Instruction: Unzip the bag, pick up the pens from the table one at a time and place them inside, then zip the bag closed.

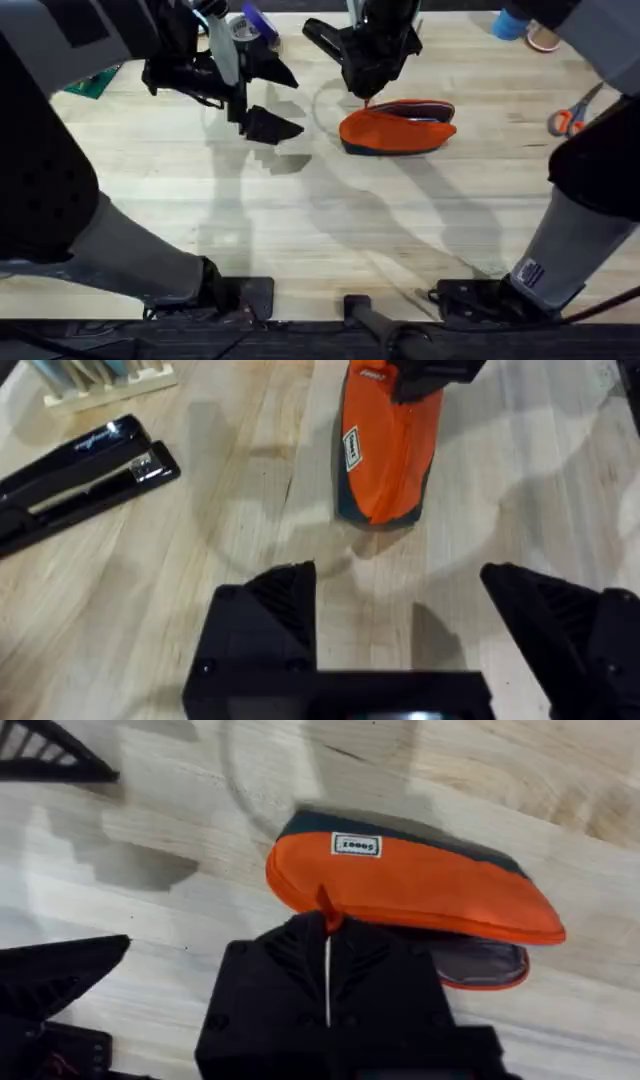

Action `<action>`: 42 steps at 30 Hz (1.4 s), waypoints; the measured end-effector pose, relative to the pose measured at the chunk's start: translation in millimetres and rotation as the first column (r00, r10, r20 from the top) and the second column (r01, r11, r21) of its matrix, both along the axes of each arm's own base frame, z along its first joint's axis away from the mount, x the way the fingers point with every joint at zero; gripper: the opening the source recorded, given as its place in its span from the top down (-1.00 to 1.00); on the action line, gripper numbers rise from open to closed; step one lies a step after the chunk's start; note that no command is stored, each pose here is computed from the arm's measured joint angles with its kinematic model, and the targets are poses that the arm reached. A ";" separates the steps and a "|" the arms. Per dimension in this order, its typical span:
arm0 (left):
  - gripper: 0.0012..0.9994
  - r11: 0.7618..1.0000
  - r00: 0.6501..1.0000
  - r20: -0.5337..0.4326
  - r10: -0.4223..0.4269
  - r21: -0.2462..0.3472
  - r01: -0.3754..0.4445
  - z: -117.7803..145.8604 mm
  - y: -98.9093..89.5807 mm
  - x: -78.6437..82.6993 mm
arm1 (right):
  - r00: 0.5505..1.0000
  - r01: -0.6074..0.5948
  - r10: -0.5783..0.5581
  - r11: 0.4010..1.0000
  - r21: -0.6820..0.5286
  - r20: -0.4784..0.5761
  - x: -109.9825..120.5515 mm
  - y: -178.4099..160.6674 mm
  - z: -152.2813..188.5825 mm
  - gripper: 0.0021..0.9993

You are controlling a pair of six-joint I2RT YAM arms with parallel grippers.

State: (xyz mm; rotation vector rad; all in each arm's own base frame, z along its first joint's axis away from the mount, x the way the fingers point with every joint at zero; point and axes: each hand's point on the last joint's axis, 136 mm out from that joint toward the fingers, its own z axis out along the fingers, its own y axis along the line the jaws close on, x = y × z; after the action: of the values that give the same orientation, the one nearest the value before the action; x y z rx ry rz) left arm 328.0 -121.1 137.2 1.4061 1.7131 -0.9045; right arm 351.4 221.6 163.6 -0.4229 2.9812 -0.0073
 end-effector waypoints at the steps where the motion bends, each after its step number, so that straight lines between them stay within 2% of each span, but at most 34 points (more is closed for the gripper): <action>1: -0.99 1.000 1.000 0.008 -0.006 0.001 0.006 0.1 -2.0 0.5 | 1.000 0.000 0.000 1.000 0.000 0.000 0.0 0.0 0.0 0.94; 7: -0.99 0.999 0.999 -0.003 -0.050 -0.020 0.050 -11.5 -17.4 1.3 | 1.000 0.000 0.000 1.000 0.000 0.000 0.1 0.0 0.1 0.94; 14: -0.99 0.992 0.994 -0.062 -0.093 -0.089 0.087 -30.2 -35.3 -0.2 | 1.000 0.000 0.000 1.000 0.000 0.001 0.1 0.1 0.2 0.94; 20: -0.99 0.981 0.988 -0.058 -0.143 -0.141 0.133 -35.1 -54.7 -2.7 | 1.000 0.000 0.000 1.000 0.001 0.002 0.3 0.2 0.5 0.94; 25: -0.99 0.969 0.984 -0.006 -0.179 -0.173 0.175 -30.9 -71.5 -0.8 | 1.000 0.000 0.000 1.000 0.001 0.002 0.3 0.2 0.5 0.94; 35: -0.99 0.963 0.980 -0.021 -0.199 -0.191 0.191 -31.2 -96.3 2.7 | 1.000 0.000 0.000 1.000 0.001 0.002 0.3 0.2 0.5 0.94; 42: -0.77 0.961 0.978 -0.039 -0.204 -0.199 0.192 -30.1 -100.2 0.5 | 1.000 0.000 0.000 1.000 0.001 0.002 0.3 0.2 0.5 0.94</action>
State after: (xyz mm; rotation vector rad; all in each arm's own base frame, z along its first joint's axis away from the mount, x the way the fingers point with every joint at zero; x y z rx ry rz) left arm 328.5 -221.4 107.1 1.4484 1.4983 -1.2007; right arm 351.7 221.8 164.1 -0.4226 2.9795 -0.0061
